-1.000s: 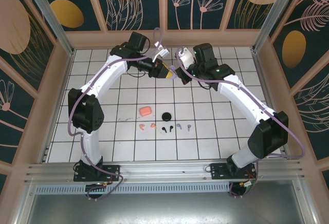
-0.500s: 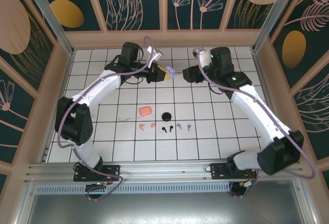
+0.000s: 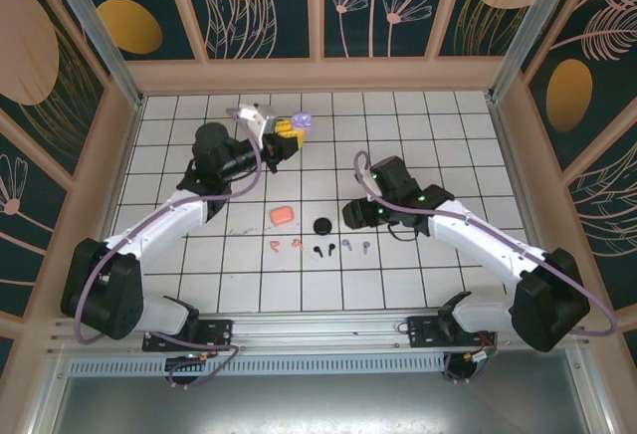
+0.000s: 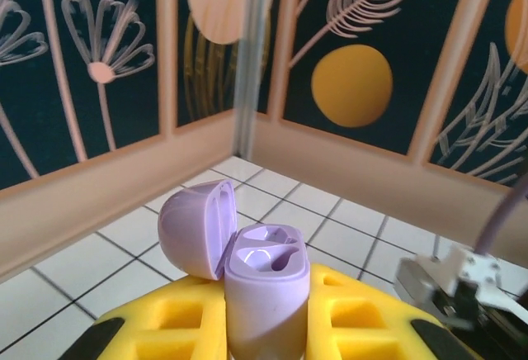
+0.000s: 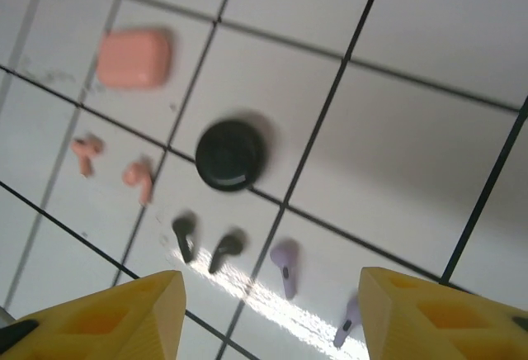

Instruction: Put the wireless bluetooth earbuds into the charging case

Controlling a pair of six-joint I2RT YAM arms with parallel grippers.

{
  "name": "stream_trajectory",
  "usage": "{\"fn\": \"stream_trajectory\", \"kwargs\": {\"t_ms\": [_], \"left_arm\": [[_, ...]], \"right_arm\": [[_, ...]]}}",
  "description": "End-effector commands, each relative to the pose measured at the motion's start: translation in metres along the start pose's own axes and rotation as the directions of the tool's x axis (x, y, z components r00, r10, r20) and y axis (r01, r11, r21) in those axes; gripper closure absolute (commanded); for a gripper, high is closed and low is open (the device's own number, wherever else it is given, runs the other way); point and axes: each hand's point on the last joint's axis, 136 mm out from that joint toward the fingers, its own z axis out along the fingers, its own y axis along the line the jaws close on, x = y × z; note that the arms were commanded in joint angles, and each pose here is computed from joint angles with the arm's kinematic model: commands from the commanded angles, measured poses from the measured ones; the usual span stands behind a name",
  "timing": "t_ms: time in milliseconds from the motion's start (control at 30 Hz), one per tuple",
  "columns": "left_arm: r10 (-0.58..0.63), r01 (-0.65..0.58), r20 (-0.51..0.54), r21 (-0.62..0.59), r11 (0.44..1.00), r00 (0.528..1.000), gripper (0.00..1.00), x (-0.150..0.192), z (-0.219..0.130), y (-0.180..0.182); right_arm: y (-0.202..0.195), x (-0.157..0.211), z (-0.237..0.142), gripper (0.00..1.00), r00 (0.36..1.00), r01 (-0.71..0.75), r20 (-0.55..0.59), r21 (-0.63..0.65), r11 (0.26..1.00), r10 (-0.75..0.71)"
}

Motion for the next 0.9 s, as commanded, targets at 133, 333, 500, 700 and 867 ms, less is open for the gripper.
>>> {"fn": "stream_trajectory", "kwargs": {"t_ms": [133, 333, 500, 700, 867], "left_arm": [[0.02, -0.001, 0.207, -0.092, 0.996, 0.978, 1.0, -0.031, -0.022, 0.001], [-0.023, 0.041, 0.237, -0.07, 0.997, 0.971, 1.0, -0.026, -0.029, -0.005], [-0.034, 0.048, 0.224, -0.058, 0.997, 0.974, 1.0, -0.023, -0.03, -0.008], [-0.031, 0.045, 0.222, -0.059, 0.997, 0.975, 1.0, -0.023, -0.031, -0.008], [-0.031, 0.047, 0.225, -0.068, 0.997, 0.974, 1.0, -0.025, -0.031, -0.007]], "right_arm": [[-0.008, 0.029, 0.025, 0.49, 0.994, 0.011, -0.113, 0.069, 0.998, -0.004], [-0.01, 0.043, 0.045, 0.56, 0.98, 0.062, -0.193, 0.108, 0.992, -0.04], [-0.009, 0.047, 0.056, 0.57, 0.972, 0.097, -0.226, 0.133, 0.986, -0.065], [-0.008, 0.047, 0.068, 0.57, 0.964, 0.127, -0.252, 0.165, 0.978, -0.083], [-0.006, 0.049, 0.075, 0.58, 0.956, 0.152, -0.276, 0.177, 0.972, -0.099]]}}
